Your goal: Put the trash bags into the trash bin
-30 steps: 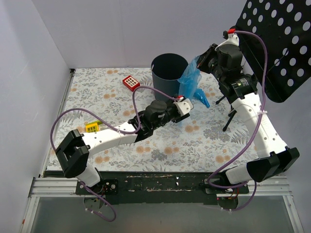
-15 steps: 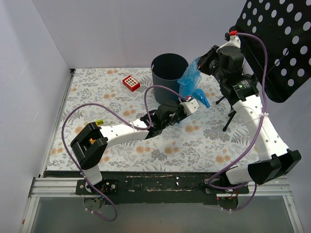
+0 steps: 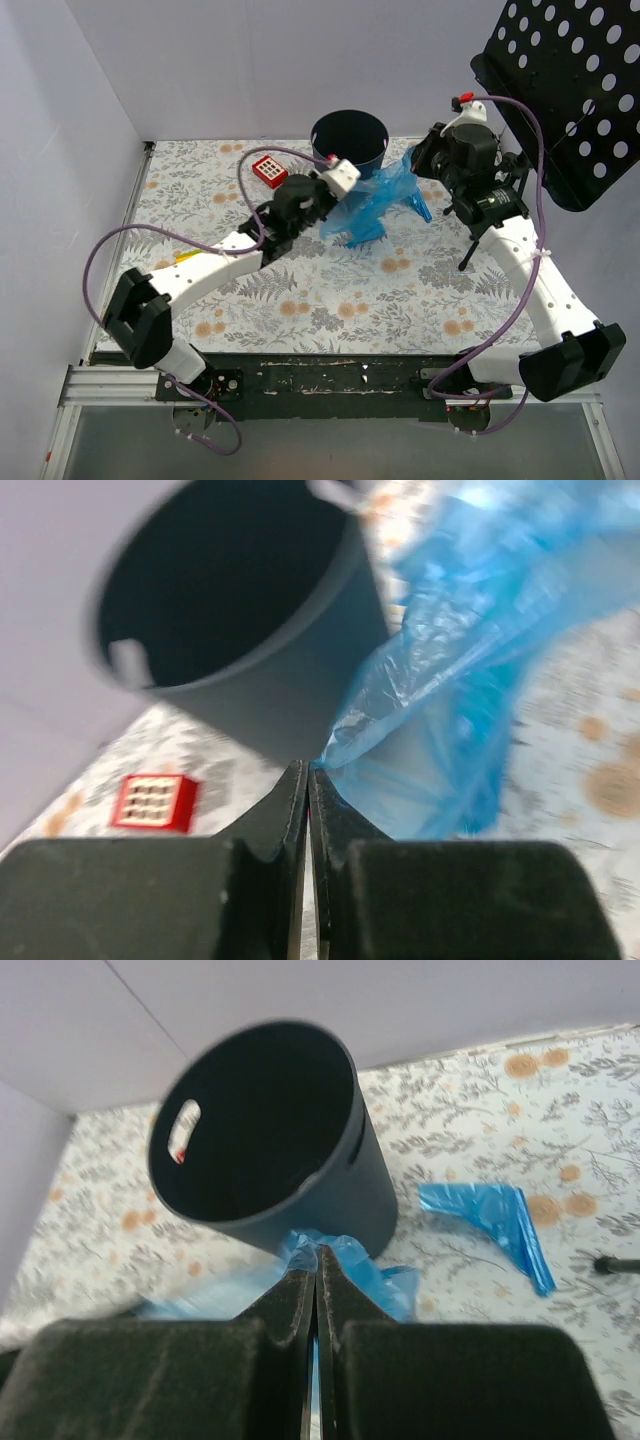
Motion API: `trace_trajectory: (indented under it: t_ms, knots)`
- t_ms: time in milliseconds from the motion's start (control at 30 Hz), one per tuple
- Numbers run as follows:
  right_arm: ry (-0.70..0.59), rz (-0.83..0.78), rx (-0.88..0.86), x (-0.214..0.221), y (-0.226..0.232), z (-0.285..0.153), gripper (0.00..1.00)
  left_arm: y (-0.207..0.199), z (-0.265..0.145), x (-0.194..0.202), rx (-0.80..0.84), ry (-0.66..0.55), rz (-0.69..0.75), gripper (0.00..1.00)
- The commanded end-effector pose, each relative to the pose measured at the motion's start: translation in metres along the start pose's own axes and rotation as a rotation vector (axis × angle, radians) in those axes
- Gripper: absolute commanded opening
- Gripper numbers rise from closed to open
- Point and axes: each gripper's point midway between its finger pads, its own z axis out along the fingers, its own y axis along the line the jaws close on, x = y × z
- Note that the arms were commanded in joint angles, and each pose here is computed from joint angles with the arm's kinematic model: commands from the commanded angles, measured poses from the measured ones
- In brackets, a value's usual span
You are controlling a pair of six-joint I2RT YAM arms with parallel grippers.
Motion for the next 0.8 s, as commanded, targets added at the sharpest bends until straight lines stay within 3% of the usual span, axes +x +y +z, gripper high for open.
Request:
trace_trajectory:
  t_ms: [0,133,267,500,633,767]
  knots:
    - [-0.049,-0.222,-0.109,0.003,0.002,-0.011,0.01,0.080,-0.041,-0.017,-0.150,-0.023,-0.066,0.00]
    - [0.022,-0.364,-0.280,0.032,0.017,-0.019,0.01,0.117,-0.069,-0.003,-0.217,0.033,-0.107,0.00]
    - [0.088,-0.507,-0.616,0.054,0.060,-0.038,0.01,0.131,-0.106,-0.003,-0.227,0.048,-0.205,0.00]
    - [0.196,-0.488,-0.926,0.079,0.101,-0.042,0.01,0.103,-0.166,0.042,-0.136,0.156,-0.401,0.00]
    - [0.206,-0.478,-0.909,0.094,0.108,-0.004,0.01,0.085,-0.169,0.072,-0.088,0.186,-0.397,0.00]
    - [0.136,-0.492,-0.765,0.065,0.115,0.068,0.01,0.130,-0.138,0.077,-0.147,0.217,-0.406,0.00]
